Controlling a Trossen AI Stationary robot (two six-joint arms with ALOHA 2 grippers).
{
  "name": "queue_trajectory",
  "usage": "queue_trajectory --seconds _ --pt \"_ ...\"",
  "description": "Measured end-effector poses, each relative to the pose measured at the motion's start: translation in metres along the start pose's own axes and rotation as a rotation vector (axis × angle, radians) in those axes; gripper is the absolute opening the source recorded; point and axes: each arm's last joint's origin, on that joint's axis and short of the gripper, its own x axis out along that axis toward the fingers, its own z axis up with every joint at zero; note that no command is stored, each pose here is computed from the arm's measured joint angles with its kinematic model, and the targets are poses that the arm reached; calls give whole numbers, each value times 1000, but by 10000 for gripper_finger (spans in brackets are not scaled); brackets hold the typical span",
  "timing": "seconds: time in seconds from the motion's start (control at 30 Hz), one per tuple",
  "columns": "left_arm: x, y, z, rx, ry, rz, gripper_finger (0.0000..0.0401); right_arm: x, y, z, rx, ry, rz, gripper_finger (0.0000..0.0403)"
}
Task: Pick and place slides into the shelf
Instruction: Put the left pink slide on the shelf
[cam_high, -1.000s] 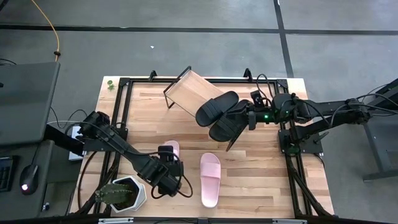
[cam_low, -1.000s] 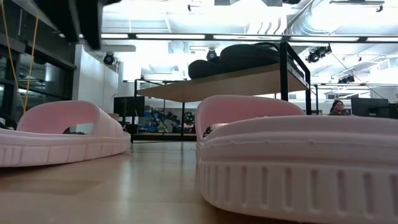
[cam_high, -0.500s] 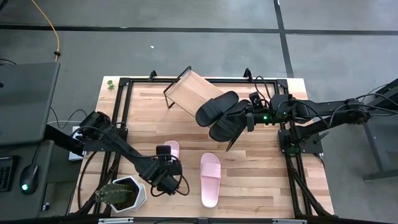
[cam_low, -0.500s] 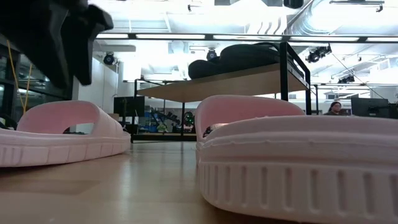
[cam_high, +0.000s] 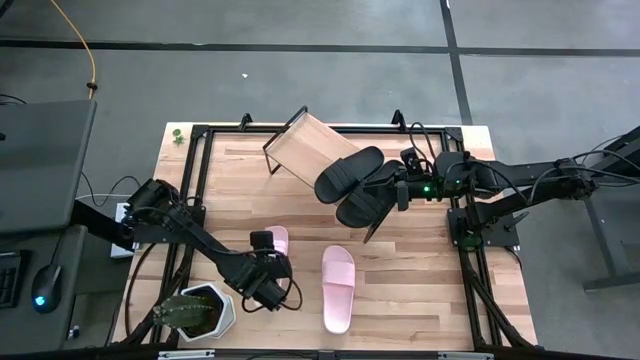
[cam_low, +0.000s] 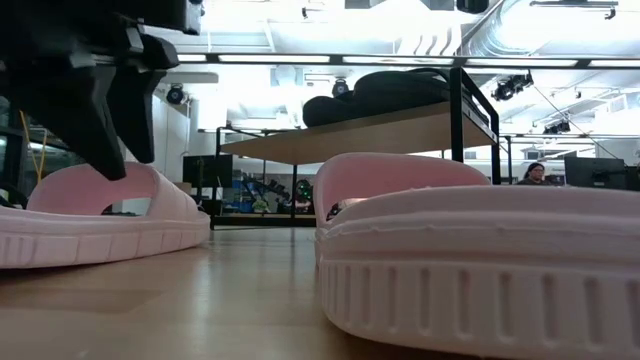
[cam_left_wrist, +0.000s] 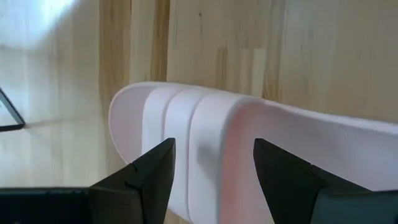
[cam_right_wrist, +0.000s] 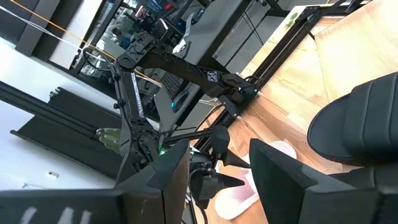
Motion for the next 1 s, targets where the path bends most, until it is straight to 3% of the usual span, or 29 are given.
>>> queue_trajectory --seconds 0.6,1.0 --pt "26 1 -17 16 -6 63 205 0 0 0 49 -5 -3 158" --pt "36 17 -9 -35 17 98 205 0 0 0 48 -8 -5 158"
